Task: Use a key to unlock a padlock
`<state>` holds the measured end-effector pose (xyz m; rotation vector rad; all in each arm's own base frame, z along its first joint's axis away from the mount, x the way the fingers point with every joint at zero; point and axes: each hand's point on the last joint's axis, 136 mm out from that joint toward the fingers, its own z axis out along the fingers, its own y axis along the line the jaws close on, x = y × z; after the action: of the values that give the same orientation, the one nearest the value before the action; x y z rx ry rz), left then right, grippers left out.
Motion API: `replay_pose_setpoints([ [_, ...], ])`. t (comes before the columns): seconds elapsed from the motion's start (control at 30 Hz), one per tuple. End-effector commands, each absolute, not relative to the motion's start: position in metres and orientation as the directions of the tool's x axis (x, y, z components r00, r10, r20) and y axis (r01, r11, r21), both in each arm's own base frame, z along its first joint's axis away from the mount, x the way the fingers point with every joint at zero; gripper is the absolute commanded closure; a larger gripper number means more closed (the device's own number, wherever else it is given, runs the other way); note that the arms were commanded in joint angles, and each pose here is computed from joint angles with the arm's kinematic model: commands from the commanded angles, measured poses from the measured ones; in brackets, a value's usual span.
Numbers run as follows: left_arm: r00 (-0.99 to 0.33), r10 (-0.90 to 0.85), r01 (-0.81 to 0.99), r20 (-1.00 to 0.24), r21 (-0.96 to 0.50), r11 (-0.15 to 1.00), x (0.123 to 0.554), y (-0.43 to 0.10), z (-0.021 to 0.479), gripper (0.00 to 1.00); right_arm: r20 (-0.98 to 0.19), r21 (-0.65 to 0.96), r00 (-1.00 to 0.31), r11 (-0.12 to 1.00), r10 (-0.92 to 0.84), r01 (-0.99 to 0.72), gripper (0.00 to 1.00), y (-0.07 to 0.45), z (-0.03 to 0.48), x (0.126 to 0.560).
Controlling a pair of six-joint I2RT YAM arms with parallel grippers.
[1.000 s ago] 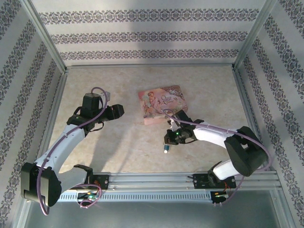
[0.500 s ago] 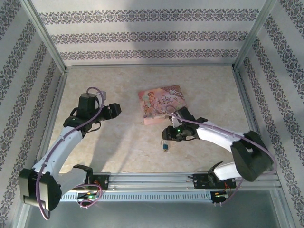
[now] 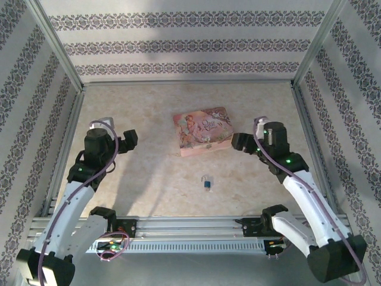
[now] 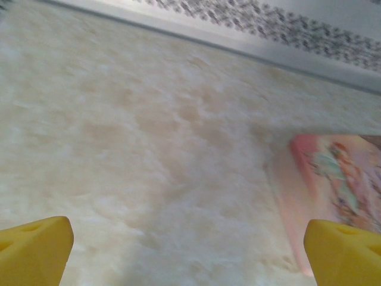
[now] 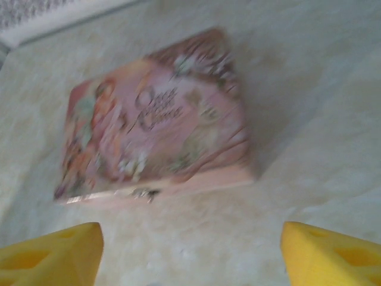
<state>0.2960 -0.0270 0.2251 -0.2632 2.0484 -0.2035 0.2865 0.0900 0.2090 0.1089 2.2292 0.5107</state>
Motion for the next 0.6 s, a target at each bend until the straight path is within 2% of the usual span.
replay_pose_setpoints([
  [0.0,-0.352,-0.212,-0.234,-0.912,-0.133,0.963,0.293,0.011,0.237,0.01,-0.776,0.309,-0.581,0.951,0.247,-0.009,0.16,0.053,0.207,0.293],
  [0.13,-0.264,-0.205,-0.338,-0.943,-0.108,0.935,0.287,0.034,0.245,0.01,-0.822,0.277,-0.494,0.957,0.285,0.092,0.02,0.019,0.202,0.300],
  [0.4,-0.161,-0.151,-0.446,-0.975,-0.064,0.893,0.290,0.056,0.230,0.01,-0.912,0.189,-0.322,0.956,0.256,0.225,0.02,-0.027,0.165,0.309],
  [0.5,-0.160,-0.120,-0.437,-0.980,-0.038,0.898,0.296,0.055,0.219,0.01,-0.926,0.175,-0.293,0.957,0.239,0.230,0.02,-0.032,0.150,0.313],
  [0.57,-0.182,-0.109,-0.431,-0.977,-0.021,0.902,0.302,0.055,0.209,0.01,-0.918,0.166,-0.321,0.960,0.234,0.225,0.02,-0.032,0.138,0.319],
])
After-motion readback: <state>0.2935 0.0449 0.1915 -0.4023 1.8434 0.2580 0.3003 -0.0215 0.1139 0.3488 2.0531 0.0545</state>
